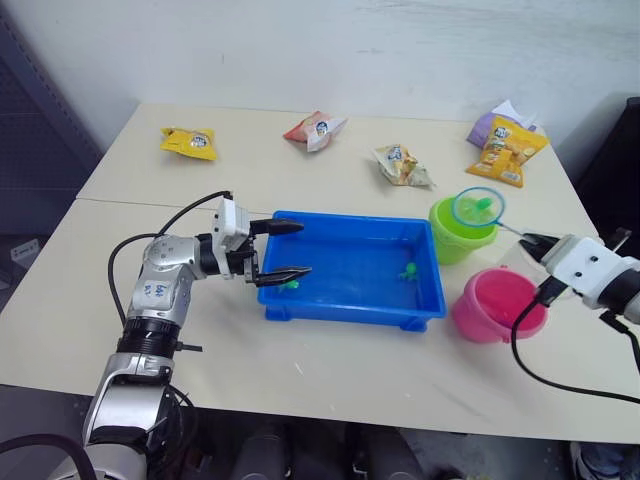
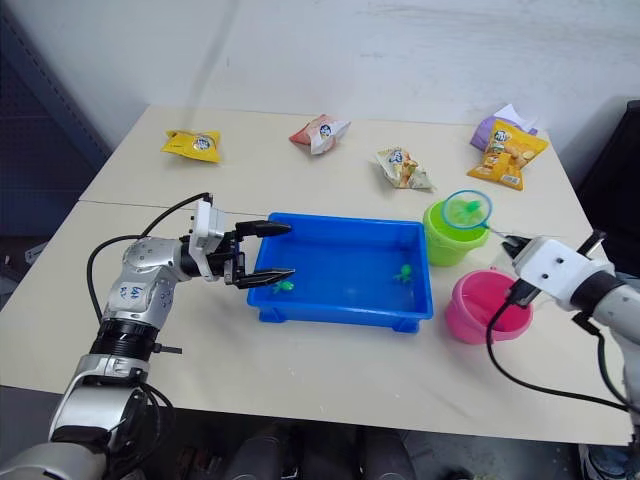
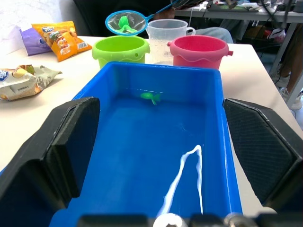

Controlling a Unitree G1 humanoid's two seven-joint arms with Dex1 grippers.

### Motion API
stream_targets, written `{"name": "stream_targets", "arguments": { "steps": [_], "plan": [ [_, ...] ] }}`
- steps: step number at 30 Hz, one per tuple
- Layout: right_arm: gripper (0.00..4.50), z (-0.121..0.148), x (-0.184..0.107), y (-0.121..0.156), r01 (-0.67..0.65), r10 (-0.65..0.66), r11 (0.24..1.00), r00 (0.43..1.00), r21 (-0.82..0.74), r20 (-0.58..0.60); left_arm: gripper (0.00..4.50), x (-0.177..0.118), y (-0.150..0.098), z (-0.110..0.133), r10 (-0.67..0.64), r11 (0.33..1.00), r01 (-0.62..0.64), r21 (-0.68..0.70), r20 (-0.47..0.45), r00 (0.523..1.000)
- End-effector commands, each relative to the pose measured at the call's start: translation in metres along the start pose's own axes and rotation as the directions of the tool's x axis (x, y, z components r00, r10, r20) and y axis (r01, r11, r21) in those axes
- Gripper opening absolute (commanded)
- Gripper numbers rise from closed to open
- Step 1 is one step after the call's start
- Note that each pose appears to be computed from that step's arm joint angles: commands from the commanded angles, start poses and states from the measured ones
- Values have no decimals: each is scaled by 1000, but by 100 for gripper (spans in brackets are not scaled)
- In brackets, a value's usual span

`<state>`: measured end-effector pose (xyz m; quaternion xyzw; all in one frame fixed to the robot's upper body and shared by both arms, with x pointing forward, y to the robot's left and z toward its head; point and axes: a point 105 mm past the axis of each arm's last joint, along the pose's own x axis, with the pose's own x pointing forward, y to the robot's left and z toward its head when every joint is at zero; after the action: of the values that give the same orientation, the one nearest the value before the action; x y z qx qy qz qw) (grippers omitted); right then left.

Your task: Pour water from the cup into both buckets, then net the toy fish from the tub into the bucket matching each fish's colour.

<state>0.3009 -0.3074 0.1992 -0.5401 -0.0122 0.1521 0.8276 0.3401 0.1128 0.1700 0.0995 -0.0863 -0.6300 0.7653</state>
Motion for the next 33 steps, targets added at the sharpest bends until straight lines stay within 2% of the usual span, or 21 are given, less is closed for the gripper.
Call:
{"name": "stream_targets", "arguments": {
  "steps": [1, 6, 9, 13, 21, 28, 33],
  "plan": [
    [0, -6, -2, -24, 108, -109, 984, 994, -138, 3, 446, 5, 1, 11, -2, 999, 1, 42, 21, 1000],
    [0, -15, 8, -30, 124, -138, 899, 990, -419, -3, 446, 8, 0, 12, 1, 999, -2, 39, 28, 1000],
    [0, -13, 12, -35, 164, -170, 863, 985, -477, 30, 446, 10, -1, 14, 1, 999, -2, 41, 33, 999],
    [0, -15, 16, -32, 153, -156, 805, 987, -574, 44, 446, 12, -1, 17, 2, 999, -4, 44, 35, 999],
    [0, -20, 16, -24, 160, -151, 725, 986, -670, 72, 446, 15, -3, 18, 0, 999, -2, 46, 33, 999],
    [0, -14, 13, -20, 246, -174, 590, 969, -769, 176, 446, 19, -1, 19, 0, 999, -2, 50, 38, 999],
    [0, -24, 14, -15, 233, -171, 580, 972, -780, 163, 446, 20, -2, 19, -5, 999, 3, 52, 42, 999]
  ]
}}
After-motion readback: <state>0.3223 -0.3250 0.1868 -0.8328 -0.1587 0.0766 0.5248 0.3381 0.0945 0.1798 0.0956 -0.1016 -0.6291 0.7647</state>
